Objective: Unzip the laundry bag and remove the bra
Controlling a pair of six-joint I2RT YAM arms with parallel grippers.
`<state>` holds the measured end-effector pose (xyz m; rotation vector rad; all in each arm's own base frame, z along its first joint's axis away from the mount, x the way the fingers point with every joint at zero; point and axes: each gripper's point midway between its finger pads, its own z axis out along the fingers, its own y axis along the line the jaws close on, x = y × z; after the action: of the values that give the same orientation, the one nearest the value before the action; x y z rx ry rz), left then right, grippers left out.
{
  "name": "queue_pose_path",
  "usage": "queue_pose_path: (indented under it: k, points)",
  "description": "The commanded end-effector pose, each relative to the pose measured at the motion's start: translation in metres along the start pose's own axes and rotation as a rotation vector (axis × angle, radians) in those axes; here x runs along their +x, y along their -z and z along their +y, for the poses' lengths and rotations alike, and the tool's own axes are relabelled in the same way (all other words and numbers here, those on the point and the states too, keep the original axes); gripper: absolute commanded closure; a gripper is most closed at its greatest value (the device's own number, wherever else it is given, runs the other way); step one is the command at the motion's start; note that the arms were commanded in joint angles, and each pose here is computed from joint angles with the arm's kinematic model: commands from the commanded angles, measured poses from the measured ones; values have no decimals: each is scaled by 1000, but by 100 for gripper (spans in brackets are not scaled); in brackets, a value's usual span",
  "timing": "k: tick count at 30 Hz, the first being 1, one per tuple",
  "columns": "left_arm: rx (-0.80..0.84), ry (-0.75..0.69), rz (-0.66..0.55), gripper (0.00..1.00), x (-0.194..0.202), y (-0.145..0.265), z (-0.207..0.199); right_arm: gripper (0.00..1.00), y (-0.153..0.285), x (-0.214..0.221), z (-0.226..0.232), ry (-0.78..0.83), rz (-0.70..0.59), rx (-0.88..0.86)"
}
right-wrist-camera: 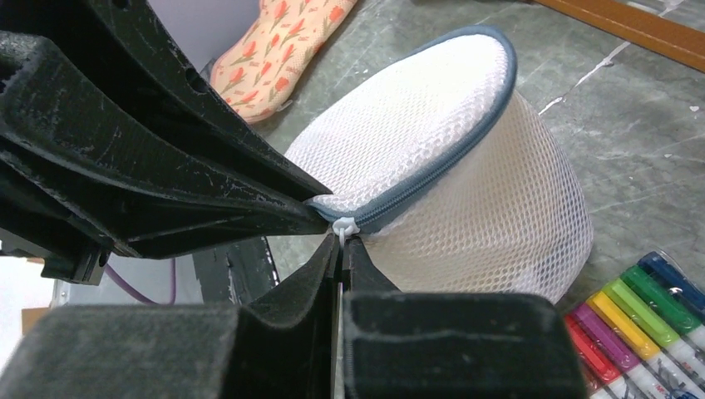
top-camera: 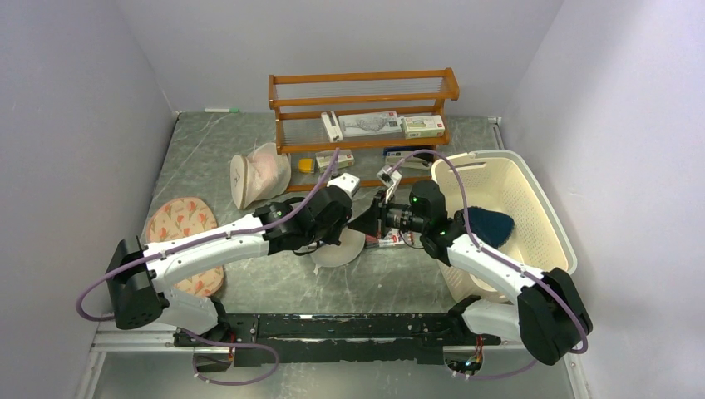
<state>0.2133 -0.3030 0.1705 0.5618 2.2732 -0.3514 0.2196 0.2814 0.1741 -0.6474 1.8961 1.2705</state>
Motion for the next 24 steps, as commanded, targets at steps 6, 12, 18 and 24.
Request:
queue_pose_path:
  k: [6, 12, 18, 24]
  points:
    - [-27, 26, -57, 93, -11, 19, 13, 100, -2, -9, -13, 11, -22, 81]
    - [-53, 47, -76, 93, -11, 35, 25, 100, -10, -12, -49, -20, -26, 204]
    - [-61, 68, -87, 93, -8, 46, 32, 100, -20, -13, -82, -71, -16, 214]
    - [-69, 85, -87, 93, -4, 50, 37, 100, -29, -11, -84, -77, 9, 165]
